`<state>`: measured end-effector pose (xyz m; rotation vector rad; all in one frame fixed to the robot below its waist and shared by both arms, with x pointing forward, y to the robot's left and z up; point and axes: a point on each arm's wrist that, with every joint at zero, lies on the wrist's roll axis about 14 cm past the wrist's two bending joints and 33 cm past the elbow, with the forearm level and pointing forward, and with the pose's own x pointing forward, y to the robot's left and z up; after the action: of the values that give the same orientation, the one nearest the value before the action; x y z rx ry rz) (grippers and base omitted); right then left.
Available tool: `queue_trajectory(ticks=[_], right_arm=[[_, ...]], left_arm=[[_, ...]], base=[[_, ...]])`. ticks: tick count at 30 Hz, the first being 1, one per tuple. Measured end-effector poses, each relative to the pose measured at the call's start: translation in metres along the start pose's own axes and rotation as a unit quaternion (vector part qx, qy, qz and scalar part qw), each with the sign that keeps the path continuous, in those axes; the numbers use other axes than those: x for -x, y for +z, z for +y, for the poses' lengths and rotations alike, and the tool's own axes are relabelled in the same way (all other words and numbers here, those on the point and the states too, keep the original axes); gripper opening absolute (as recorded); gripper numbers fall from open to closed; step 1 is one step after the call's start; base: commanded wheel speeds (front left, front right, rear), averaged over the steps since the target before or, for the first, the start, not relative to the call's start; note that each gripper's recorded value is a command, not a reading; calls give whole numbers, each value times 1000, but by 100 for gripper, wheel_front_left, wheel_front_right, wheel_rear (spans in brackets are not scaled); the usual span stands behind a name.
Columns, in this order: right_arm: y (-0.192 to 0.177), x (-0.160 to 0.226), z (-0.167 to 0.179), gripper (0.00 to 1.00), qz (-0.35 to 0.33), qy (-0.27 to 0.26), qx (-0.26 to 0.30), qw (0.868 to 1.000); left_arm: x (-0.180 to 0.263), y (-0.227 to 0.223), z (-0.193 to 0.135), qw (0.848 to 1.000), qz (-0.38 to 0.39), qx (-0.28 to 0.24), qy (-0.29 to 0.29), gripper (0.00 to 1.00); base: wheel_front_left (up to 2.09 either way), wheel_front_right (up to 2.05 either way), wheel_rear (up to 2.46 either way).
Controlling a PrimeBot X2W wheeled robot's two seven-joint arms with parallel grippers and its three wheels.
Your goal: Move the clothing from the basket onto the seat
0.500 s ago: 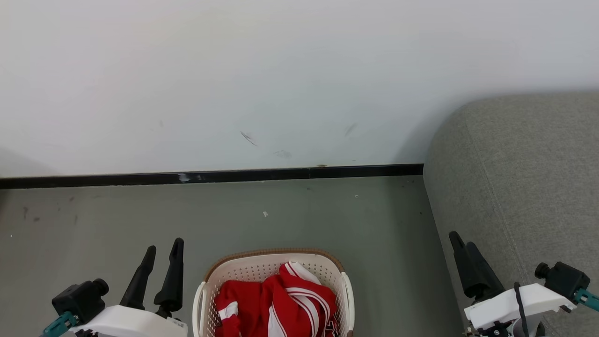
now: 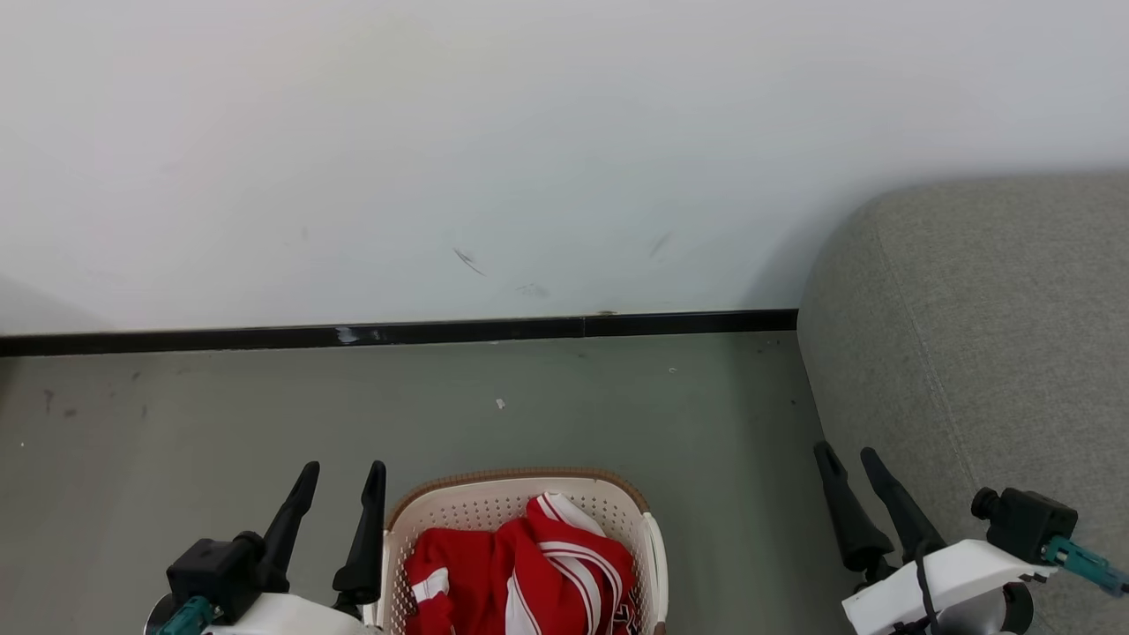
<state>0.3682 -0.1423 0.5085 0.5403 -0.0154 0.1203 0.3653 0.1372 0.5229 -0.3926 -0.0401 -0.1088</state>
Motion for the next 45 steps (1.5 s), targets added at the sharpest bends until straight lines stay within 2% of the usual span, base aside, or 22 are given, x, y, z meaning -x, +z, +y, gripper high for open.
queue_trajectory(ticks=[11,26,33,45], right_arm=[[5,4,11,100,-15,23,78,997],[5,13,33,100,-30,69,182,980],[12,14,26,100,-41,59,205,976],[14,14,19,100,-42,49,204,977]], left_arm=[[6,6,-10,996,-24,-84,-6,100],[11,21,-15,983,-69,-171,0,100],[11,22,-16,980,-75,-186,0,100],[9,17,-10,984,-65,-167,12,100]], base=[[0,0,0],[0,0,0],[0,0,0],[0,0,0]])
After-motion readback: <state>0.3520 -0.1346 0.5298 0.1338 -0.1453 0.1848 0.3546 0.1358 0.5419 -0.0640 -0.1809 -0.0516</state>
